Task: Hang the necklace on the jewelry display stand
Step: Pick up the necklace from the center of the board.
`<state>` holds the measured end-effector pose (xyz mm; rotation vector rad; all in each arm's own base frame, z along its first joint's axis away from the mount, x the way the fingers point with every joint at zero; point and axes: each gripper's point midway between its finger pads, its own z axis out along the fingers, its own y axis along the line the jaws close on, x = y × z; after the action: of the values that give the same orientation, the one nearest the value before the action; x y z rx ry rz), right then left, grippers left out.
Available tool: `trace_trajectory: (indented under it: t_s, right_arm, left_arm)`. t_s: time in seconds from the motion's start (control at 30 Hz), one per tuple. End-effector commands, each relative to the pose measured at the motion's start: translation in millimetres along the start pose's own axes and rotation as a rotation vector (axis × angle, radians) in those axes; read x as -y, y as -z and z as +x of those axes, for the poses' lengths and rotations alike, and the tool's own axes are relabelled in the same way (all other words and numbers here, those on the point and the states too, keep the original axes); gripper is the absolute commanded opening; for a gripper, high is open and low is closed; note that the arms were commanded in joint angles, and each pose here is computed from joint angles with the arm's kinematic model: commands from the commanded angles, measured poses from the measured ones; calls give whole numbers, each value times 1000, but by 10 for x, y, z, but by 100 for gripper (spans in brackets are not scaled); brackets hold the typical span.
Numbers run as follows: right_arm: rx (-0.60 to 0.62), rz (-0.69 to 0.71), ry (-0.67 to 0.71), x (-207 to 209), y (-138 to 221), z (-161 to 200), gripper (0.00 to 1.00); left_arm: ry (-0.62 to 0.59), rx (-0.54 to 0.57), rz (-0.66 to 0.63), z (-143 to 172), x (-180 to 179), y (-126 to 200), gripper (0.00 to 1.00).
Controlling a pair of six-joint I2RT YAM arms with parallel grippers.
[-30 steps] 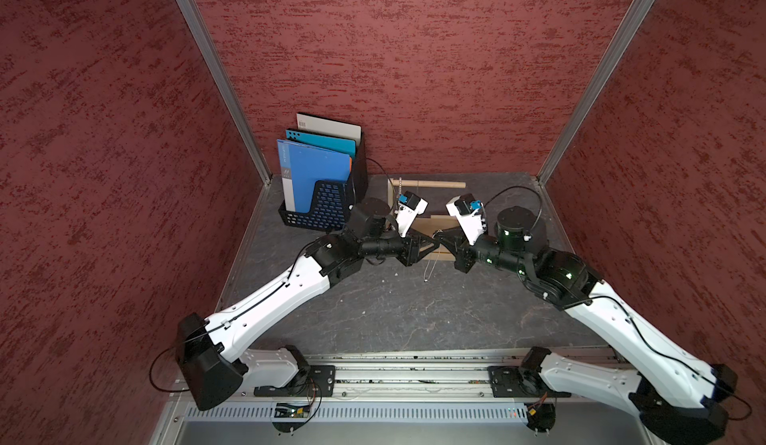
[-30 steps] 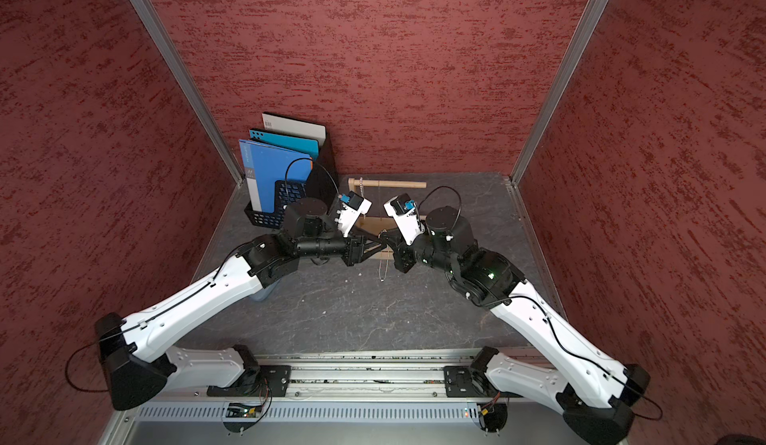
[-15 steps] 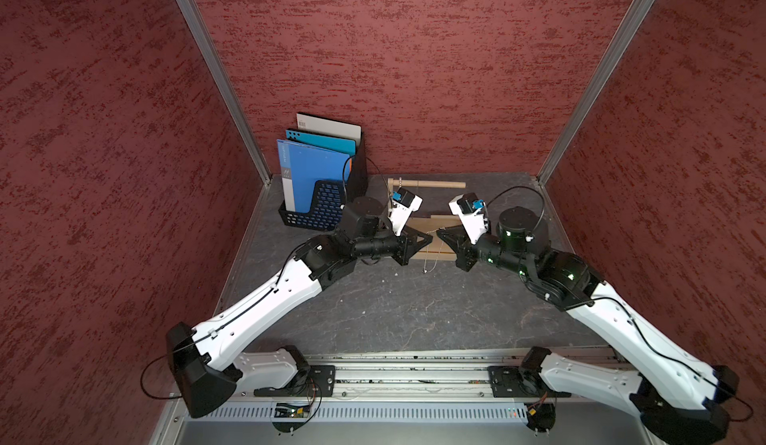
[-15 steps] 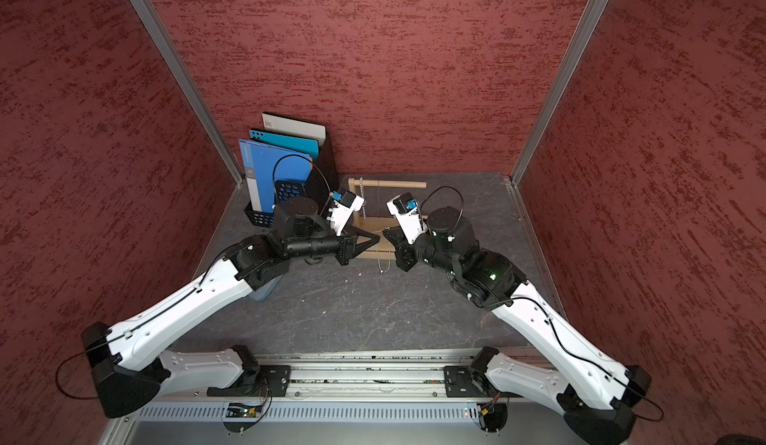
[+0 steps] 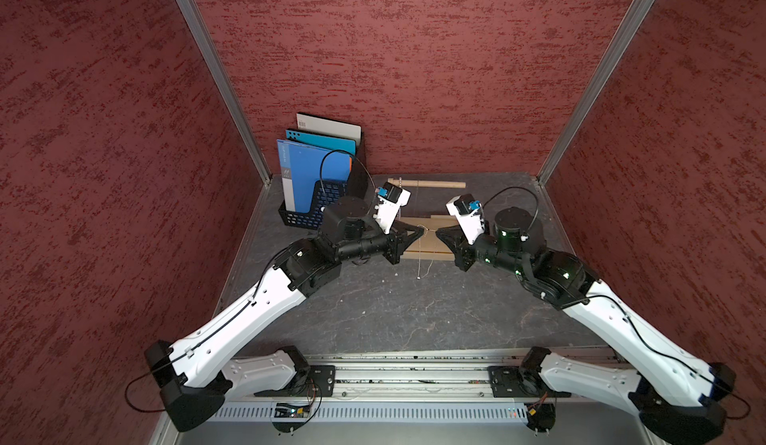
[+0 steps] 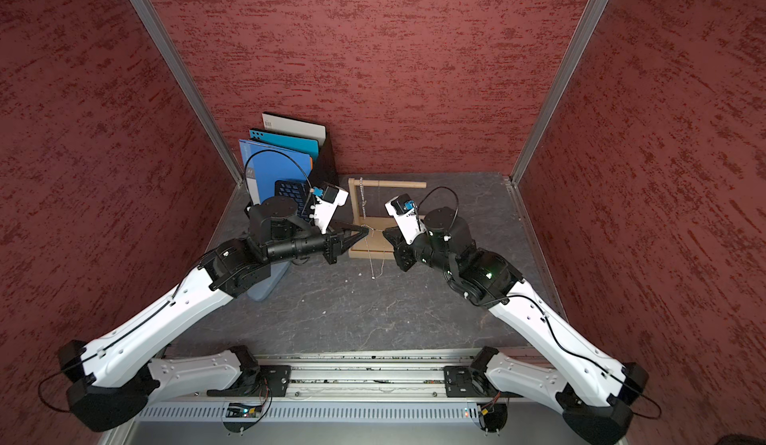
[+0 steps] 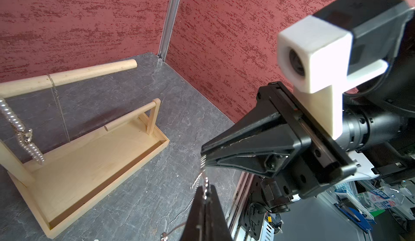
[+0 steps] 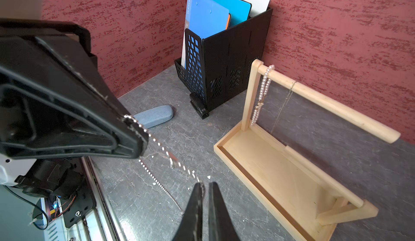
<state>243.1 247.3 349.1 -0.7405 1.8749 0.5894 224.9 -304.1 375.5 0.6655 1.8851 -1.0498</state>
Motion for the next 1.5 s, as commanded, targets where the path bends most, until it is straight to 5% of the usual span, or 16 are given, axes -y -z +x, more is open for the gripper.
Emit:
trace_trajectory:
  t_s: [0.0, 0.23, 0.4, 0.6, 1.47]
  right_arm:
    - [3, 49, 26, 94, -48, -12, 12]
    - [4, 27, 23, 77, -183, -21, 9]
    - [42, -79, -35, -62, -224, -37, 37]
    - [74, -204, -103, -158, -172, -3, 50]
    - [91, -329, -170, -361, 81, 98, 45]
  left_arm:
    - [-35, 45, 3, -169, 75, 85, 0]
    - [-47, 41, 29, -233, 139, 46, 0]
    - [-45, -40, 86, -189, 230, 1, 0]
    - [-24, -101, 113, -143, 253, 31, 0]
    - [43, -139, 183, -59, 321, 134, 0]
